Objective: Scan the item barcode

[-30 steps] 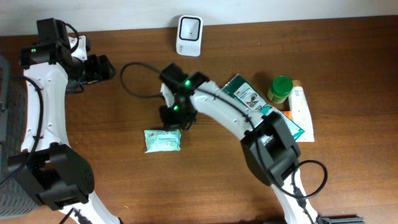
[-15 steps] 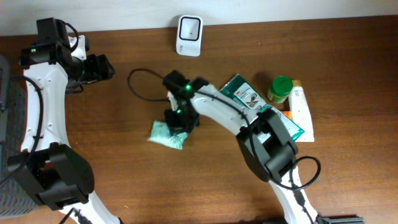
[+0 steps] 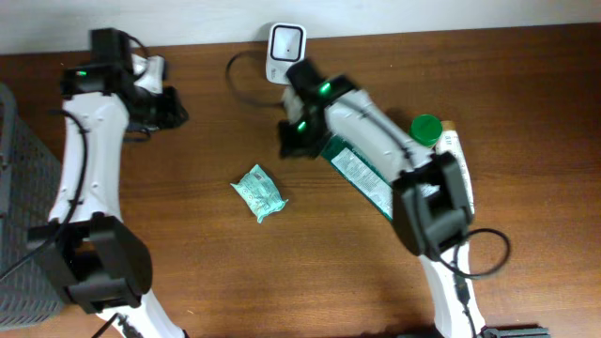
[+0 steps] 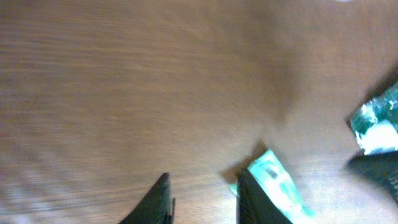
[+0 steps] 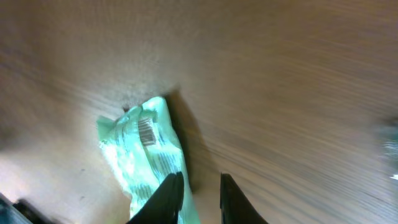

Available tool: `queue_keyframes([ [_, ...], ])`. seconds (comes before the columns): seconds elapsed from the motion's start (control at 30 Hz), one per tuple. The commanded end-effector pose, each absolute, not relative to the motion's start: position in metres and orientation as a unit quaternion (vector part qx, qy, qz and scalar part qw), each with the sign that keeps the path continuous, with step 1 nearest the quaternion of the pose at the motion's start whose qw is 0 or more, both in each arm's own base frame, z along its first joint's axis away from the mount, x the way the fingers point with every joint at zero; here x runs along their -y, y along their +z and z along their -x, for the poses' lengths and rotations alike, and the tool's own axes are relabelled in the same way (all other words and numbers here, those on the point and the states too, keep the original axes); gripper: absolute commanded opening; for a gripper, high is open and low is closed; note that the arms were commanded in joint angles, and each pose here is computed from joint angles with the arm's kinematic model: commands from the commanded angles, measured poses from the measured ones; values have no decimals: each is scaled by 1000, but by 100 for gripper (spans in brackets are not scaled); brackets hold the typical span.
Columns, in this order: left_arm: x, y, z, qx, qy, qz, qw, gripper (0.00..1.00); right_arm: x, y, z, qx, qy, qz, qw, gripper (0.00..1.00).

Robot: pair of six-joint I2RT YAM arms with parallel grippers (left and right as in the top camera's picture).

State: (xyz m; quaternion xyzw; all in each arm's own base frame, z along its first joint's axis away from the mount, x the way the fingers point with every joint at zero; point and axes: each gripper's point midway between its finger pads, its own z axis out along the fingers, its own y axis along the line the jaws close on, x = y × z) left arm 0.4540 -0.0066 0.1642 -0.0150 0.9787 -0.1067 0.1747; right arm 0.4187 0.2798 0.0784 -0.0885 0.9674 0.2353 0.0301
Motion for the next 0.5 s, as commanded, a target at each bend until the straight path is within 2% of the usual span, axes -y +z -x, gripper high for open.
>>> queue_keyframes([
  [0.0, 53, 124, -431, -979, -129, -93, 127, 13, -215, 134, -455, -967, 238, 29, 80, 19],
  [0.1, 112, 91, -397, -946, -204, -233, 93, 9, -169, 129, -457, -972, 226, -11, 60, 19],
  [0.23, 162, 47, -362, -906, -221, -357, 56, 2, -151, 127, -457, -974, 218, -22, 54, 19],
  [0.47, 175, 25, -335, -884, -210, -418, 11, 0, -151, 127, -455, -975, 217, -19, 50, 19],
])
